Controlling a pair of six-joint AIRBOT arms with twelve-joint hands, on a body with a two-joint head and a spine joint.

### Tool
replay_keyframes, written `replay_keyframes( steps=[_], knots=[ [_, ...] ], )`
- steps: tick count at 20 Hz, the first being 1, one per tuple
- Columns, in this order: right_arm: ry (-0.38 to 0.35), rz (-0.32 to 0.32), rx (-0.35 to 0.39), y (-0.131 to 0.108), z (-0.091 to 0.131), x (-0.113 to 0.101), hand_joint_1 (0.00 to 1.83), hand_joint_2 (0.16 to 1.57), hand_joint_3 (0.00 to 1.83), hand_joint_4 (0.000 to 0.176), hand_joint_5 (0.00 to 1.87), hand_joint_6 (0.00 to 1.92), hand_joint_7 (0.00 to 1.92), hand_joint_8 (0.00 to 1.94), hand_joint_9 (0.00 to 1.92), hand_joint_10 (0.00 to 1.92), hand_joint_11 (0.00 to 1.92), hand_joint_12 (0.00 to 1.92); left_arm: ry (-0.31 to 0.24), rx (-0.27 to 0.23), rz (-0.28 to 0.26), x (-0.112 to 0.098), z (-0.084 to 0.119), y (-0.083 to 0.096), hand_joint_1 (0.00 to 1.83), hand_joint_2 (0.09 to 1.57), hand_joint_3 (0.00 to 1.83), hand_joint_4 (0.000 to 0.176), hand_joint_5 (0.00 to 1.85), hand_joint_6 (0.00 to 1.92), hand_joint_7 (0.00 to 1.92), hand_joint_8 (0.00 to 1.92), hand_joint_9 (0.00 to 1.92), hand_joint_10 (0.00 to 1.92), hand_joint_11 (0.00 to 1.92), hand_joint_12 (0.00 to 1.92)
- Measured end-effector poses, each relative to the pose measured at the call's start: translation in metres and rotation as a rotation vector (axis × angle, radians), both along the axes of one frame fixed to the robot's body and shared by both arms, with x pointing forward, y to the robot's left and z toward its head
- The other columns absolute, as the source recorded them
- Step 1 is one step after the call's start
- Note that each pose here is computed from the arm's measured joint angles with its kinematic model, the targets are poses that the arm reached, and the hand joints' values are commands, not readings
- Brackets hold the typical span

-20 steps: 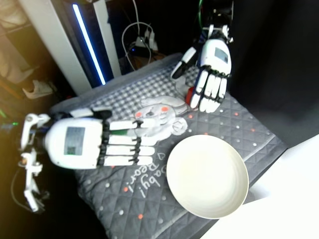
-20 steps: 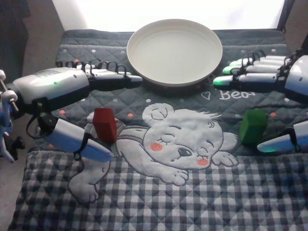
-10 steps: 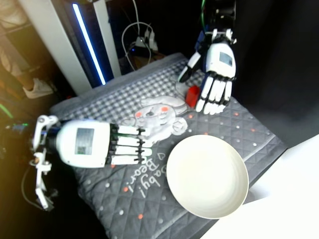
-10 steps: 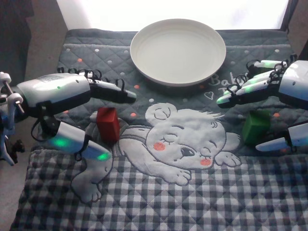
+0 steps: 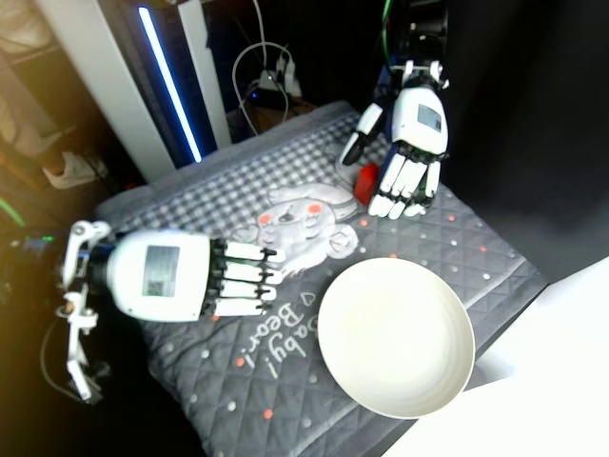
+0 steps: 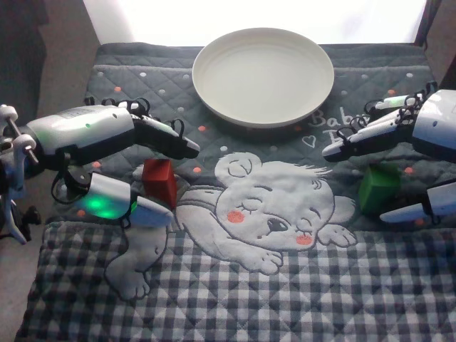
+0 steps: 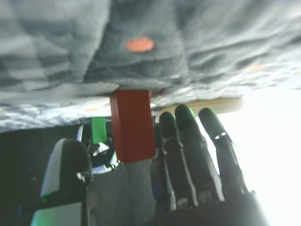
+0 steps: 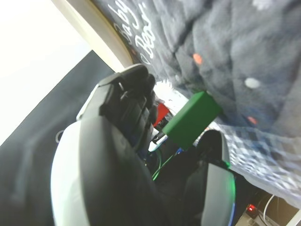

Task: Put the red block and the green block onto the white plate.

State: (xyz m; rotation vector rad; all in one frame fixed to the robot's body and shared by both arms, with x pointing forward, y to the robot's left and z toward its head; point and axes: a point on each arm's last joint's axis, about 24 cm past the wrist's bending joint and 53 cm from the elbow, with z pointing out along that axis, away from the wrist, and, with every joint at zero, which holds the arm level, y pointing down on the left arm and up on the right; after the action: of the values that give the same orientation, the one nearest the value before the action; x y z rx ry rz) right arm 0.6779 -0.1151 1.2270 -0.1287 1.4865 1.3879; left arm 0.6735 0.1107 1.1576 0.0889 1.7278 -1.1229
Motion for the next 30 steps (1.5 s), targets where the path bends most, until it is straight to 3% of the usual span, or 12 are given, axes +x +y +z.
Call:
replay_keyframes(
  steps=[4,5,7,11,15,17,18,19,22,24,29,30],
  knots=[
    [0.004,-0.003,0.001,0.0,0.0,0.001,1.11,0.94,0.0,0.0,0.87,0.01,0.99,0.04,1.0,0.12,0.51,1.33,-0.006,-0.01,0.001,0.001,0.002,0.0,0.97,1.08,0.0,0.0,0.89,0.01,0.99,0.02,0.96,0.07,0.43,1.14],
    [0.004,-0.004,0.001,0.0,-0.001,0.001,1.12,0.96,0.0,0.0,0.94,0.01,1.12,0.04,1.04,0.42,0.6,1.49,-0.009,-0.01,-0.001,0.001,0.003,-0.001,1.18,1.1,0.01,0.0,0.95,0.71,1.03,0.8,1.06,0.14,0.51,1.34],
    [0.005,-0.004,0.001,0.0,-0.001,0.001,1.27,1.05,0.0,0.0,1.09,0.72,1.14,0.73,1.09,0.95,0.78,1.6,-0.013,-0.014,0.003,0.001,0.004,0.0,1.17,1.12,0.0,0.0,1.0,0.89,0.84,1.5,0.77,1.53,0.59,1.87],
    [0.007,-0.003,0.007,0.001,-0.001,0.001,1.37,1.09,0.0,0.0,1.09,0.9,1.04,0.73,0.85,1.23,0.65,1.27,-0.022,-0.012,0.008,0.002,0.005,0.001,1.18,1.06,0.0,0.0,1.12,0.74,0.84,1.77,0.73,1.91,0.63,1.92],
    [0.009,-0.003,0.011,0.001,0.0,0.001,1.27,1.1,0.0,0.0,1.12,0.69,0.93,1.11,0.91,1.07,0.84,1.29,-0.046,-0.026,0.013,0.008,0.013,-0.002,1.26,1.09,0.0,0.0,1.14,0.48,0.93,1.34,0.85,1.33,0.66,1.68],
    [0.002,-0.006,0.024,-0.001,0.003,0.003,1.29,1.1,0.0,0.0,1.16,0.46,0.94,1.23,0.91,1.15,0.81,1.37,-0.081,-0.055,0.013,0.015,0.028,-0.008,1.26,1.12,0.0,0.0,1.16,0.37,0.89,1.4,0.83,1.49,0.68,1.8],
    [-0.001,-0.017,0.046,-0.005,0.007,0.006,1.37,1.09,0.0,0.0,1.13,0.49,1.02,0.97,0.92,1.26,0.76,1.36,-0.114,-0.079,0.009,0.02,0.042,-0.014,1.28,1.08,0.0,0.0,1.23,0.27,1.0,1.22,0.9,1.2,0.6,1.48],
    [-0.008,-0.029,0.073,-0.01,0.013,0.01,1.24,1.04,0.0,0.0,1.18,0.58,1.21,0.92,1.3,1.38,1.24,1.63,-0.14,-0.1,0.006,0.024,0.053,-0.019,1.29,1.07,0.0,0.0,1.24,0.25,1.04,1.15,0.97,1.06,0.58,1.37],
    [-0.152,-0.081,0.176,-0.01,0.074,0.027,1.22,0.98,0.0,0.0,1.35,0.31,1.26,1.91,1.49,1.91,1.6,1.92,-0.25,-0.215,0.014,0.036,0.106,-0.03,1.29,1.03,0.0,0.0,1.36,0.1,1.12,0.99,1.08,0.91,0.82,1.41],
    [-0.23,-0.084,0.269,0.003,0.114,0.037,1.21,0.99,0.0,0.0,1.3,0.4,1.17,1.94,1.42,1.92,1.51,1.92,-0.307,-0.271,0.012,0.041,0.13,-0.035,1.38,1.01,0.0,0.0,1.25,0.36,1.22,0.58,1.2,0.83,1.0,1.15],
    [-0.178,-0.152,0.298,0.033,0.112,0.087,1.19,1.06,0.0,0.0,1.12,0.73,0.84,1.93,1.01,1.92,1.13,1.92,-0.285,-0.289,0.113,0.097,0.134,-0.04,1.26,1.04,0.0,0.0,1.1,0.75,1.2,0.66,1.22,0.45,0.97,1.02],
    [-0.149,-0.193,0.278,0.035,0.105,0.105,1.22,1.16,0.0,0.0,1.01,0.73,0.75,1.64,0.74,1.66,0.77,1.92,-0.253,-0.271,0.138,0.111,0.124,-0.043,1.38,1.05,0.0,0.0,1.03,0.78,1.16,0.67,1.08,0.98,0.91,1.03]
  ],
)
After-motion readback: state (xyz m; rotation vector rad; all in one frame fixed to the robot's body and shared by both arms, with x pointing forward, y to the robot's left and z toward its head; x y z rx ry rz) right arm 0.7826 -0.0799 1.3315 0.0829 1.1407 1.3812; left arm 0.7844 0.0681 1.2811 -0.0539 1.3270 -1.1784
